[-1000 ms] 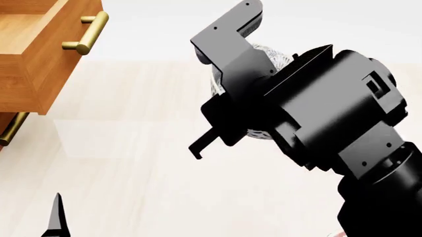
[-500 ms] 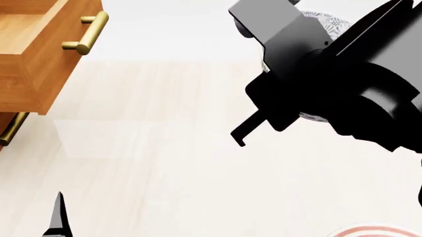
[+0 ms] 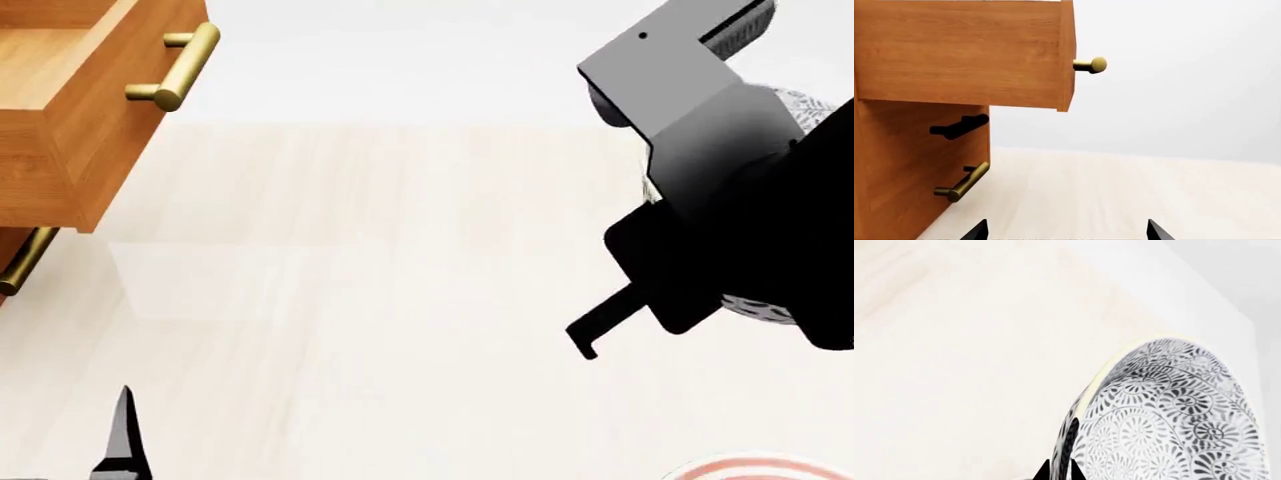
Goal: Put the bowl on the plate.
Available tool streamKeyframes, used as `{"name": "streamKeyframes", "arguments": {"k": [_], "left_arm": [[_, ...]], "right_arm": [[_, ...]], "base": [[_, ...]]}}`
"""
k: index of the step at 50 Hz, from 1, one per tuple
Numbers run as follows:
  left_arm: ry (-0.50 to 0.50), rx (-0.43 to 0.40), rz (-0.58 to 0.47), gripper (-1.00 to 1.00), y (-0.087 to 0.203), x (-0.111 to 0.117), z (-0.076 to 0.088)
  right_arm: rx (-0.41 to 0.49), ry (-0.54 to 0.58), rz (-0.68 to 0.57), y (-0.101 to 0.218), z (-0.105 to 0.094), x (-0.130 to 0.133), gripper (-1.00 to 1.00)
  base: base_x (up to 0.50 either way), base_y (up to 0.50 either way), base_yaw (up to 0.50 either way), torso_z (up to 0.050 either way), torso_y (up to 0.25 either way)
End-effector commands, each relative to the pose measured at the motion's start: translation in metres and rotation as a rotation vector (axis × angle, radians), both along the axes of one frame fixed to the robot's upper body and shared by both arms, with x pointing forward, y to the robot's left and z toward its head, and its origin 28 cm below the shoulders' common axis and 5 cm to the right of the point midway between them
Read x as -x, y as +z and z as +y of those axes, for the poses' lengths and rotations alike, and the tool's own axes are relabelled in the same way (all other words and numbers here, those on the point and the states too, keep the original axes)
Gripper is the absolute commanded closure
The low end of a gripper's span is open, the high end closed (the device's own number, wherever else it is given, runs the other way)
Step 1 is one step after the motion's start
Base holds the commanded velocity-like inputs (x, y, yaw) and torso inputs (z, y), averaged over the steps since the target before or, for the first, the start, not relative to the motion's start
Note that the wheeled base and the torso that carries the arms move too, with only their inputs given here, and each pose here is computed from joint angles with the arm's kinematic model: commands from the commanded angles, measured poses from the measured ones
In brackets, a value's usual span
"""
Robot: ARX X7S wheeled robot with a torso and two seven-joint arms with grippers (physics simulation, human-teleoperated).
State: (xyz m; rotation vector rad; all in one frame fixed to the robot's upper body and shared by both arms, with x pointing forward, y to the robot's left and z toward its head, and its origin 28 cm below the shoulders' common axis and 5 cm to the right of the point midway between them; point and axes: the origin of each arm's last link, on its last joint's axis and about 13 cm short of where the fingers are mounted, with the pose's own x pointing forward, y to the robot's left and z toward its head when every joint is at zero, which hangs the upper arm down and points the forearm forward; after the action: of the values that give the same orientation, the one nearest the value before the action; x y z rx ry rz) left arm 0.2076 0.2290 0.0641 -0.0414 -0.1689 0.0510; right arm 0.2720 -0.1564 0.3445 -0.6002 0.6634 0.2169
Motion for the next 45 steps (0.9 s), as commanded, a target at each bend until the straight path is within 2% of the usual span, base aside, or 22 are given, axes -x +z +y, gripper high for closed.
{"name": "streamKeyframes", "arguments": {"k": [1, 18, 37, 45], "left_arm": [[0.002, -0.001, 0.005, -1.0, -0.001, -0.001, 0.0], [-0.005, 0.003, 0.004, -1.0, -0.001, -0.001, 0.0], [-0.009, 0.007, 0.004, -1.0, -0.003, -0.003, 0.0], [-0.011, 0.008, 0.005, -1.0, -0.003, -0.003, 0.001]], "right_arm": [[-0.002, -0.112, 0.019, -0.008, -0.018, 0.017, 1.0], [-0.036, -0.202, 0.051, -0.026, -0.035, 0.04, 1.0], [-0.022, -0.231, 0.117, -0.038, -0.037, 0.05, 1.0], [-0.035, -0.244, 0.16, -0.054, -0.041, 0.055, 1.0]], "base": [[0.0, 0.0, 0.0, 0.0, 0.0], [0.0, 0.0, 0.0, 0.0, 0.001], [0.0, 0.0, 0.0, 0.0, 0.0], [0.0, 0.0, 0.0, 0.0, 0.001]]}}
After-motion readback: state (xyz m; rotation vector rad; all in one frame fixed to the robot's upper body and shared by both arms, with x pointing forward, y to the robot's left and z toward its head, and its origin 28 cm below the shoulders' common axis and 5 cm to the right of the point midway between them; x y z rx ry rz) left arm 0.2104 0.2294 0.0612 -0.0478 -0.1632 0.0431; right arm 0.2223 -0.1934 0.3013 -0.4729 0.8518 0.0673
